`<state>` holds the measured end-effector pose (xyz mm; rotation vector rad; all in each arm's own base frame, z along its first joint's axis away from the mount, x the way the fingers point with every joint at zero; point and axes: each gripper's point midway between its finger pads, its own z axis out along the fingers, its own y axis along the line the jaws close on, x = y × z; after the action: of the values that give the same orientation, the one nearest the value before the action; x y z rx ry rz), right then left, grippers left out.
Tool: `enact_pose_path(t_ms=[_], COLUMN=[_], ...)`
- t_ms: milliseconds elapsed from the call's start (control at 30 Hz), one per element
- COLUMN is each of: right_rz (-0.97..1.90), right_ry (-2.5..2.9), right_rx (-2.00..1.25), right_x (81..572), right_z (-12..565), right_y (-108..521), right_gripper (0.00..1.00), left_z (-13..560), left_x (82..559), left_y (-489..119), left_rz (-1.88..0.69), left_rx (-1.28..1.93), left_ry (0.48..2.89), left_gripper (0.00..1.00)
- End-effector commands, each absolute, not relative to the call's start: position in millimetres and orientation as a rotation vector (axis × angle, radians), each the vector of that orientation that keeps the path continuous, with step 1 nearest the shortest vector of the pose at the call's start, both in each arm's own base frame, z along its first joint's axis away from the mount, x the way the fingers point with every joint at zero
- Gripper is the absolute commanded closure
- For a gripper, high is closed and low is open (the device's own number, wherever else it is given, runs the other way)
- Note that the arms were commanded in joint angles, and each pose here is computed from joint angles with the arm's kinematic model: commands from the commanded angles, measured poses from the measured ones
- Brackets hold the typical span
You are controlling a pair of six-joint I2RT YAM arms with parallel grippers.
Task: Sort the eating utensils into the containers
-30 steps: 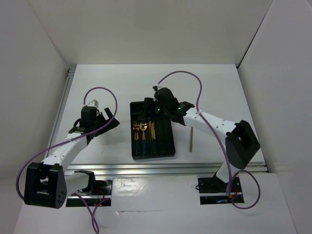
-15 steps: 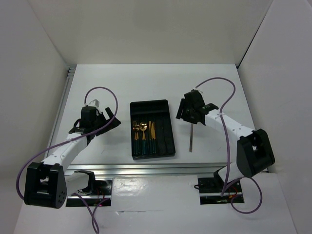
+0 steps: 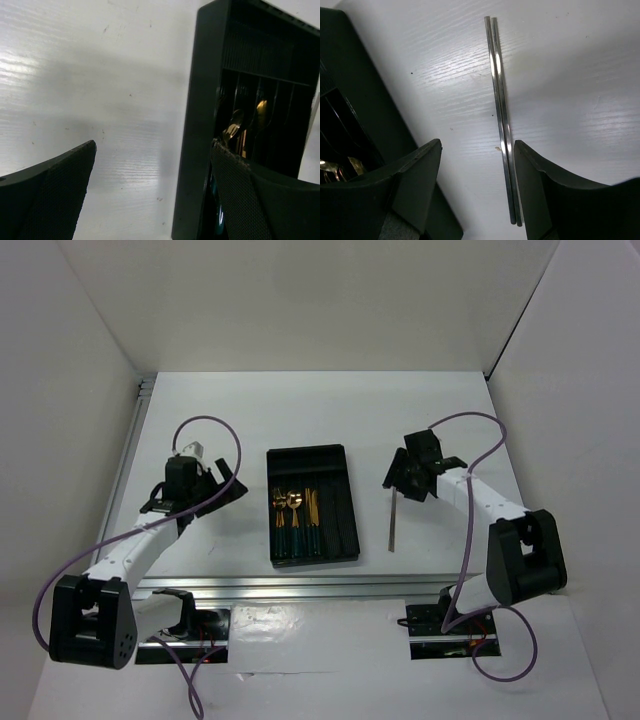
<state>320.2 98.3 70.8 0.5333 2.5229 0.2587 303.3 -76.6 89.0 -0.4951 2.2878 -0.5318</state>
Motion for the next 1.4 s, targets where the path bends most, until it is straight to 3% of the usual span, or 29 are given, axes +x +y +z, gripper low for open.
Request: enact_pose_path(t_ms=[0, 567, 833, 1033, 1267, 1367], right_rz=[0.292, 0.302, 0.301, 0.402, 0.305, 0.285], right_ry=[2.478, 2.460, 2.487, 2.530, 2.627, 2.644], right_rx=[0.482, 0.454, 0.454, 0.451, 0.500, 0.492], right_x=[324.5, 325.2, 320.1, 313.6, 305.9, 301.6], right_z=[85.1, 82.6, 75.1, 62.2, 34.5, 28.6], right_y=[100.0, 100.4, 100.7, 115.3, 112.9, 113.3], right_gripper=[0.32, 0.33, 0.36, 0.51, 0.63, 0.63], left_z=[133.4, 250.6, 280.0, 272.5, 260.9, 262.4], left_x=[320.7, 326.6, 338.5, 352.8, 354.9, 352.8], left_y=[-76.1, -82.1, -71.5, -75.4, -74.3, -73.5], left_rz=[-0.525, -0.443, -0.318, -0.308, -0.285, -0.308], left_rx=[-0.448, -0.362, -0.247, -0.190, -0.169, -0.167], left_ry=[2.173, 2.124, 2.140, 2.162, 2.193, 2.169], left_gripper=[0.00, 0.00, 0.00, 0.00, 0.00, 0.00])
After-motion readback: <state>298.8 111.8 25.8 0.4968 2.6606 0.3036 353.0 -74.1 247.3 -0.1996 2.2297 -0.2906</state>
